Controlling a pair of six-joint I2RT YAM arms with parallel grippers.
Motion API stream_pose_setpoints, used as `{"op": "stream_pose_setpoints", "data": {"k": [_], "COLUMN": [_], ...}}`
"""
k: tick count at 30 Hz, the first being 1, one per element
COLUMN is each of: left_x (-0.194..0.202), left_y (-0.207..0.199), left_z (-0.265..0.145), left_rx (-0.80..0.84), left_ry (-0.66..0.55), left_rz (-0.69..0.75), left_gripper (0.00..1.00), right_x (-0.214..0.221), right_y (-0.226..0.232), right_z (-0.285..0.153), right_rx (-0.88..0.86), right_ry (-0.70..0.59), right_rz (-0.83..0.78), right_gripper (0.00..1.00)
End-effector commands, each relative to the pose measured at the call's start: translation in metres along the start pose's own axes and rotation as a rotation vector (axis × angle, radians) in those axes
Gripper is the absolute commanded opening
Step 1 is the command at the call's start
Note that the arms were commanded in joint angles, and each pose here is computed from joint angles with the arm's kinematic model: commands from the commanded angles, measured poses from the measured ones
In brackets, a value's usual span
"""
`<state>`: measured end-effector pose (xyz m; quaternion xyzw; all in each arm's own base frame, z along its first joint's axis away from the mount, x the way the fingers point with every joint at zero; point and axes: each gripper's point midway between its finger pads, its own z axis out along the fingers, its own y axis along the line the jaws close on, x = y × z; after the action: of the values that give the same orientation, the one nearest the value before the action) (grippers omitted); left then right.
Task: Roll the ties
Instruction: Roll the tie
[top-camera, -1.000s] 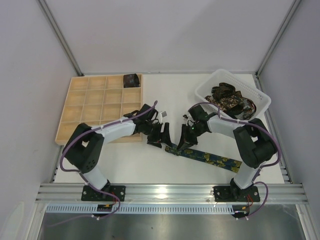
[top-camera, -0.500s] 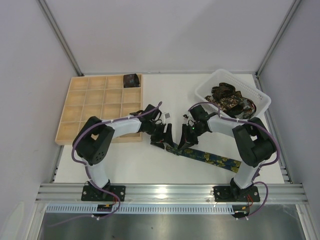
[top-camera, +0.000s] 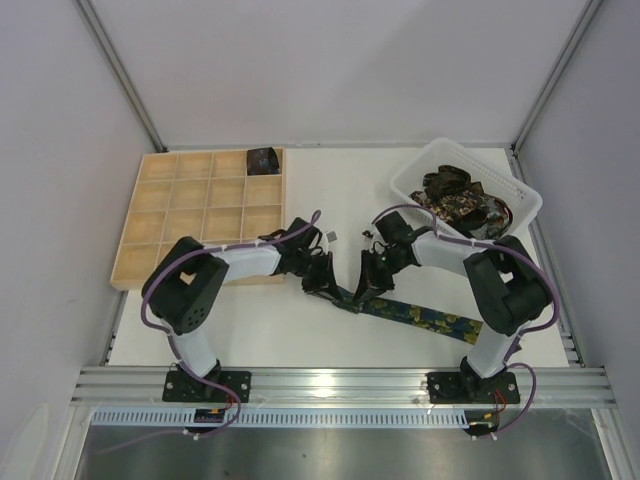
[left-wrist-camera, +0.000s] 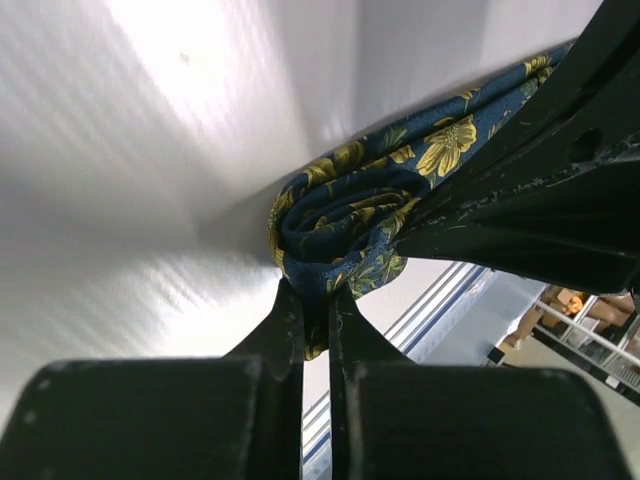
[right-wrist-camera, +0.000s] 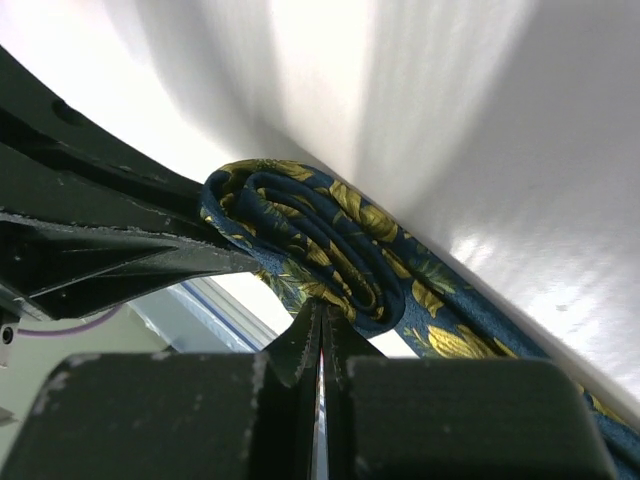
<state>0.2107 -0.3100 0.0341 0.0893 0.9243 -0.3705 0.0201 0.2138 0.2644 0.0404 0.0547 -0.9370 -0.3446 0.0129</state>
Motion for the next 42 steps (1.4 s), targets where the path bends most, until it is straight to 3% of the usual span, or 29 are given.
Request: {"op": "stream_pose_setpoints", "data": {"k": [1,14,23,28,35,42], "left_x": [0.002,0.068,0.061,0.056,0.049,0.049], "left_y": [-0.007,0.029,0.032,0.024,0.017,0.025], "left_z": [-0.014,-0.075,-0.083,-0.085,-0.094,-0.09], "left_rx": [-0.008,-0.192,-0.27,-0.228,-0.191,-0.241], "left_ry": [-0.078,-0.205,-0.229,-0.265,-0.345,-0.326], "left_rz": [0.013,-0.161,-0.204,-0.214,-0.22,-0.231], "left_gripper": [0.01,0.0,0.0,0.0,0.0,0.0], "right_x": [0.001,0.037,0.036,0.032,0.033,0.034], "right_y": [0.008,0.067,0.079,0.084,0.069,0.042], "right_z": [-0.002,0.005,0.025,0.029,0.036,0.046], "right_rx": [0.023,-0.034,-0.043,-0.045,0.004,0.086], "right_ry": [-0.038,-0.038,-0.019,-0.014,-0.009,-0.021], "right_rz": [-0.047,-0.098,-0.091,-0.105,-0.093,-0.034], "right_gripper": [0.01,0.01,0.0,0.0,0.0,0.0]}}
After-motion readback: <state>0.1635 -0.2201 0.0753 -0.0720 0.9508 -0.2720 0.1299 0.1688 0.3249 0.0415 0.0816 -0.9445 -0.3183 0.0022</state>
